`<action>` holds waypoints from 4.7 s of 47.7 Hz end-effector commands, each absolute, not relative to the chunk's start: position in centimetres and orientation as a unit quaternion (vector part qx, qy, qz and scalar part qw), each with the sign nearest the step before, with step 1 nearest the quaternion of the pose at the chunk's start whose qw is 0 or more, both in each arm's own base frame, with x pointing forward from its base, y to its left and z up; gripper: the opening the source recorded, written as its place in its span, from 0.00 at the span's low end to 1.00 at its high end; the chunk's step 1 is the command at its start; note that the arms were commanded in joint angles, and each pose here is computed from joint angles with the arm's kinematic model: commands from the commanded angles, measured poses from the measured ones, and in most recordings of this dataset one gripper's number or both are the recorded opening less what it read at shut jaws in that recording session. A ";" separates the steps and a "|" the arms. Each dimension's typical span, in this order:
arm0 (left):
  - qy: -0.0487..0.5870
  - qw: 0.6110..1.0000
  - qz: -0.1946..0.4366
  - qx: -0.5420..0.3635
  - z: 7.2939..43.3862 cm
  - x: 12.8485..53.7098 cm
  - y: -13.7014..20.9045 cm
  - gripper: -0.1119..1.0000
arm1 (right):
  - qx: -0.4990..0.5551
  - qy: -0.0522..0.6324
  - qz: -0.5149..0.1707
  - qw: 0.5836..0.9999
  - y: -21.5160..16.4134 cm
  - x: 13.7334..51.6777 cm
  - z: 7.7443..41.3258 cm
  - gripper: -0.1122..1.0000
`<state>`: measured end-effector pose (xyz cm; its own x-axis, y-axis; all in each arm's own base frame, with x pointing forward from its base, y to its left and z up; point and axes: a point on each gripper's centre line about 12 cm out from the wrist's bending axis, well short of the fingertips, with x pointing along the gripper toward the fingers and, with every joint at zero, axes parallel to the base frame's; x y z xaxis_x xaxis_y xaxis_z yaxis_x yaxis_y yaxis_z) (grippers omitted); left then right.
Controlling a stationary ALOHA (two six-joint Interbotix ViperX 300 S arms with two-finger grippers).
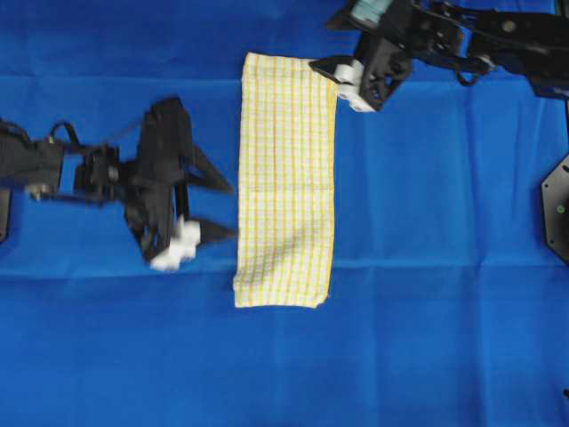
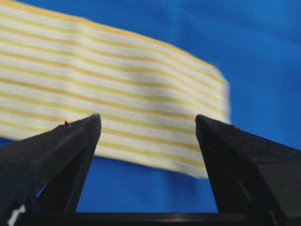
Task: Fold the yellow towel.
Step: 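Move both grippers to the strip's far end and grasp its corners, then lift the far end with both grippers and fold it toward the near end, then lay the folded end down, open both grippers and withdraw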
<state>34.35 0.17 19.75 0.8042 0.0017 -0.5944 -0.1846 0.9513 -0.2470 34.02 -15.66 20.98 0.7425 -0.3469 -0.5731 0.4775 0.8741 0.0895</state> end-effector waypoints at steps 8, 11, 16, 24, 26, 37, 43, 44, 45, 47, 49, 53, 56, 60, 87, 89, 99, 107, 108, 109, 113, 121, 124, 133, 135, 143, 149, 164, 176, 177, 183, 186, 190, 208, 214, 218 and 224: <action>0.285 0.945 0.090 -0.134 20.4 34.2 3.9 0.79 | 0.123 0.253 -0.223 0.933 -14.4 31.6 22.1 0.77; 0.285 0.945 0.094 -0.133 20.1 34.2 4.3 0.79 | 0.124 0.252 -0.223 0.934 -14.2 31.2 22.1 0.77; 0.283 0.945 0.094 -0.131 20.0 34.3 4.3 0.79 | 0.124 0.253 -0.223 0.933 -14.2 31.1 22.0 0.77; 0.280 0.945 0.102 -0.133 20.1 34.3 5.0 0.79 | 0.124 0.254 -0.224 0.933 -14.4 31.4 21.9 0.77; 0.277 0.945 0.108 -0.133 20.2 34.3 5.4 0.79 | 0.126 0.255 -0.228 0.931 -14.7 31.4 21.8 0.77; 0.266 0.947 0.152 -0.101 18.7 34.5 9.8 0.79 | 0.155 0.270 -0.255 0.916 -16.9 32.2 19.6 0.77; 0.267 0.943 0.177 -0.091 17.1 34.9 12.2 0.79 | 0.169 0.284 -0.269 0.905 -18.4 32.7 17.8 0.77; 0.267 0.942 0.183 -0.090 16.6 35.0 12.9 0.79 | 0.171 0.284 -0.271 0.904 -18.6 32.8 17.5 0.77; 0.267 0.941 0.188 -0.090 16.3 35.1 13.3 0.79 | 0.175 0.285 -0.273 0.902 -18.8 32.9 17.2 0.77; 0.269 0.939 0.196 -0.090 15.7 35.2 14.1 0.79 | 0.181 0.286 -0.278 0.899 -19.3 33.1 16.6 0.77; 0.272 0.936 0.204 -0.092 15.0 35.2 14.9 0.79 | 0.188 0.287 -0.283 0.896 -19.7 33.4 15.9 0.77; 0.275 0.931 0.220 -0.095 13.9 35.4 16.4 0.79 | 0.198 0.290 -0.289 0.891 -20.3 33.9 14.8 0.77; 0.280 0.927 0.231 -0.098 12.9 35.5 17.5 0.79 | 0.204 0.291 -0.292 0.888 -20.7 34.2 13.9 0.77; 0.280 0.923 0.243 -0.102 11.9 35.5 18.6 0.79 | 0.211 0.295 -0.295 0.884 -21.0 34.8 12.9 0.77; 0.288 0.915 0.261 -0.112 7.7 37.1 21.0 0.64 | 0.253 0.314 -0.315 0.859 -21.4 34.8 9.2 0.71; 0.289 0.914 0.260 -0.111 7.6 37.1 21.0 0.56 | 0.252 0.314 -0.314 0.860 -21.3 34.8 9.2 0.66; 0.294 0.913 0.260 -0.113 7.2 36.9 20.9 0.14 | 0.244 0.315 -0.308 0.864 -21.2 35.0 9.3 0.19; 0.294 0.913 0.260 -0.113 7.2 36.9 20.9 0.14 | 0.234 0.308 -0.305 0.870 -21.3 35.3 9.5 0.14; 0.294 0.913 0.261 -0.113 7.2 36.9 20.9 0.14 | 0.234 0.308 -0.305 0.870 -21.3 35.3 9.5 0.14; 0.294 0.913 0.260 -0.113 7.2 36.9 20.9 0.14 | 0.233 0.308 -0.305 0.871 -21.3 35.3 9.6 0.14; 0.294 0.913 0.260 -0.113 7.2 36.9 20.9 0.14 | 0.231 0.306 -0.305 0.872 -21.4 35.3 9.7 0.14; 0.290 0.914 0.260 -0.112 7.6 37.0 20.9 0.14 | 0.222 0.303 -0.304 0.875 -21.8 35.5 10.0 0.14; 0.286 0.915 0.261 -0.111 8.0 37.0 21.0 0.14 | 0.219 0.301 -0.304 0.877 -22.0 35.6 10.2 0.14; 0.276 0.919 0.260 -0.108 9.4 36.9 20.9 0.14 | 0.213 0.289 -0.302 0.883 -22.3 35.9 11.6 0.14; 0.272 0.920 0.260 -0.108 9.9 36.9 20.8 0.14 | 0.212 0.284 -0.302 0.885 -22.2 35.8 12.3 0.14; 0.258 0.926 0.255 -0.102 12.1 37.0 20.4 0.14 | 0.206 0.270 -0.300 0.892 -21.9 35.4 14.6 0.14; 0.248 0.930 0.252 -0.099 13.3 37.0 20.1 0.14 | 0.200 0.263 -0.296 0.896 -21.6 35.2 16.0 0.14; 0.248 0.934 0.239 -0.097 14.1 37.2 18.8 0.14 | 0.199 0.263 -0.284 0.900 -20.3 35.2 16.6 0.14; 0.258 0.940 0.201 -0.093 14.0 37.5 15.2 0.14 | 0.197 0.270 -0.255 0.907 -17.2 35.2 16.7 0.14; 0.260 0.940 0.198 -0.093 13.9 37.5 14.8 0.14 | 0.197 0.271 -0.252 0.908 -16.8 35.2 16.7 0.14; 0.264 0.945 0.169 -0.089 14.1 37.4 12.1 0.14 | 0.198 0.275 -0.229 0.912 -14.4 35.0 16.7 0.14; 0.267 0.947 0.155 -0.088 14.1 37.2 10.7 0.14 | 0.199 0.279 -0.217 0.914 -13.1 35.0 16.7 0.14; 0.269 0.949 0.134 -0.090 14.2 37.0 8.8 0.14 | 0.200 0.285 -0.199 0.916 -11.3 34.9 16.6 0.14; 0.293 0.948 0.045 -0.117 13.2 35.8 0.2 0.14 | 0.201 0.309 -0.121 0.922 -4.0 34.7 15.9 0.14; 0.298 0.947 0.019 -0.114 13.1 35.5 -1.9 0.14 | 0.198 0.314 -0.100 0.923 -2.3 34.8 15.8 0.14; 0.300 0.947 0.004 -0.112 13.1 35.5 -3.1 0.14 | 0.196 0.313 -0.087 0.925 -1.3 34.9 15.9 0.14; 0.300 0.948 -0.011 -0.108 13.2 35.7 -4.3 0.14 | 0.192 0.312 -0.073 0.928 -0.1 34.9 15.9 0.14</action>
<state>35.29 -3.40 11.98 0.7994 -0.0653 -0.5972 -0.0739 0.9758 -0.2056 34.79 -0.48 14.91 0.7720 -0.0206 -0.6353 0.2699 0.9156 0.2982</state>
